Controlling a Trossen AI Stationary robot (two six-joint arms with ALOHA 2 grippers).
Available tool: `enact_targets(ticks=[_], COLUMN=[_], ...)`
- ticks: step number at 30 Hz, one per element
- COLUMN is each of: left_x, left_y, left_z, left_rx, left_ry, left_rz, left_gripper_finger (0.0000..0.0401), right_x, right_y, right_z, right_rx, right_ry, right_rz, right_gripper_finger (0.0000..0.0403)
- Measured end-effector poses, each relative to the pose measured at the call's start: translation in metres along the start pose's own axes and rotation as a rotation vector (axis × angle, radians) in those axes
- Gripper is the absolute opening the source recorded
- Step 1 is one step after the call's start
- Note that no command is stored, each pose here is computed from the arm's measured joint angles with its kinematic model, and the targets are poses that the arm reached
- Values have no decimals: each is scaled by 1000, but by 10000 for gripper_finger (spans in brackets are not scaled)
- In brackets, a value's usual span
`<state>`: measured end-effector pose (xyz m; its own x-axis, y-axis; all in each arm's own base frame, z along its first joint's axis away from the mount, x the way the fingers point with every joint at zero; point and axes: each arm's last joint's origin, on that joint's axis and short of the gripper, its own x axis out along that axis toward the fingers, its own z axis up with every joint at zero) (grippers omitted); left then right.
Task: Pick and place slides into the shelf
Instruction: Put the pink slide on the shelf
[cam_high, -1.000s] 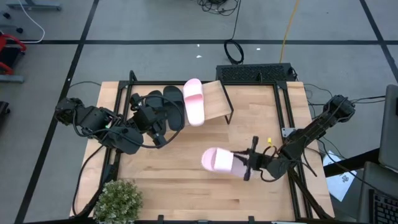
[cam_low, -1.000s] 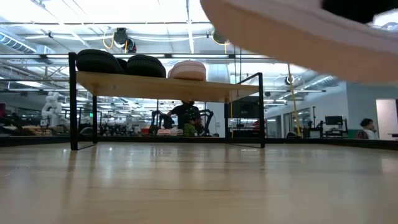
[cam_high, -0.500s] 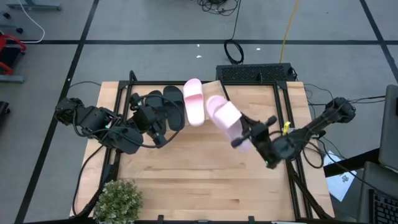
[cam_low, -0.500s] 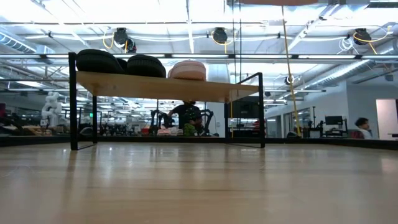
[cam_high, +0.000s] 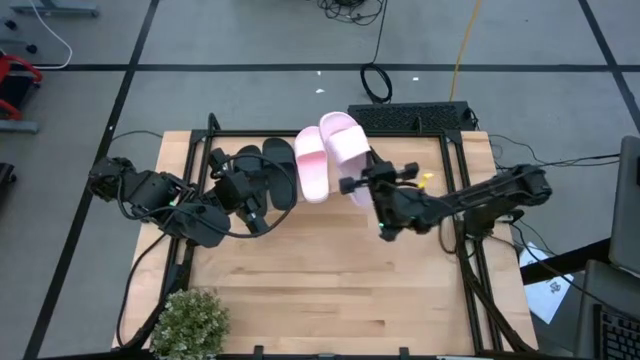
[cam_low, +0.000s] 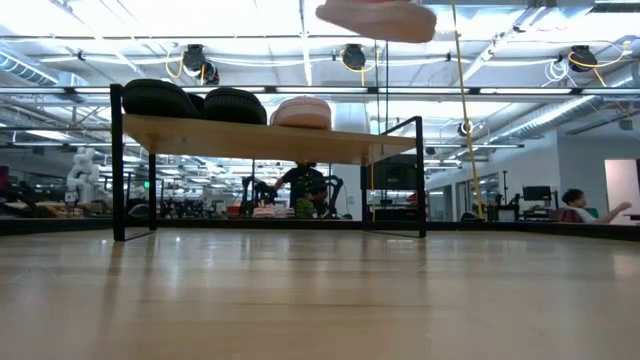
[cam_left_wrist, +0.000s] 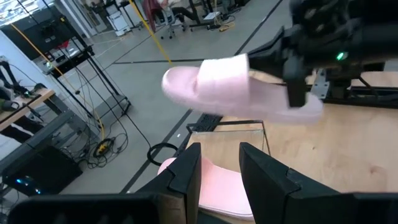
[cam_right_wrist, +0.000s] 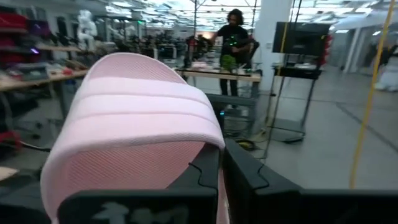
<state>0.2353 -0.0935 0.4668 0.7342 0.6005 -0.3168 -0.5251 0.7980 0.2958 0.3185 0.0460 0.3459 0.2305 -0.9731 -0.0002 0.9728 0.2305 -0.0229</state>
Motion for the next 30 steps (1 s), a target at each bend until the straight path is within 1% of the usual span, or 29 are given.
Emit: enact_targets(ticks=[3, 8, 13, 18, 22, 30], left_x=[0, 0, 0, 0, 0, 0], left_y=[0, 0, 0, 0, 0, 0], left_z=[0, 0, 0, 0, 0, 0], left_rx=[0, 0, 0, 0, -1, -2], left_ry=[0, 0, 0, 0, 0, 0], left_rz=[0, 0, 0, 0, 0, 0], left_gripper_finger=[113, 113, 113, 113, 113, 113], right_x=[13, 34, 49, 57, 65, 80], right_y=[14, 25, 26, 26, 25, 25], right_z=[-2, -5, -8, -11, -15, -26], right_rx=[-50, -68, -88, -96, -135, -141], right_ry=[1, 5, 9, 11, 16, 21], right_rz=[-38, -98, -139, -162, -183, -225], right_gripper_finger=[0, 0, 0, 0, 0, 0])
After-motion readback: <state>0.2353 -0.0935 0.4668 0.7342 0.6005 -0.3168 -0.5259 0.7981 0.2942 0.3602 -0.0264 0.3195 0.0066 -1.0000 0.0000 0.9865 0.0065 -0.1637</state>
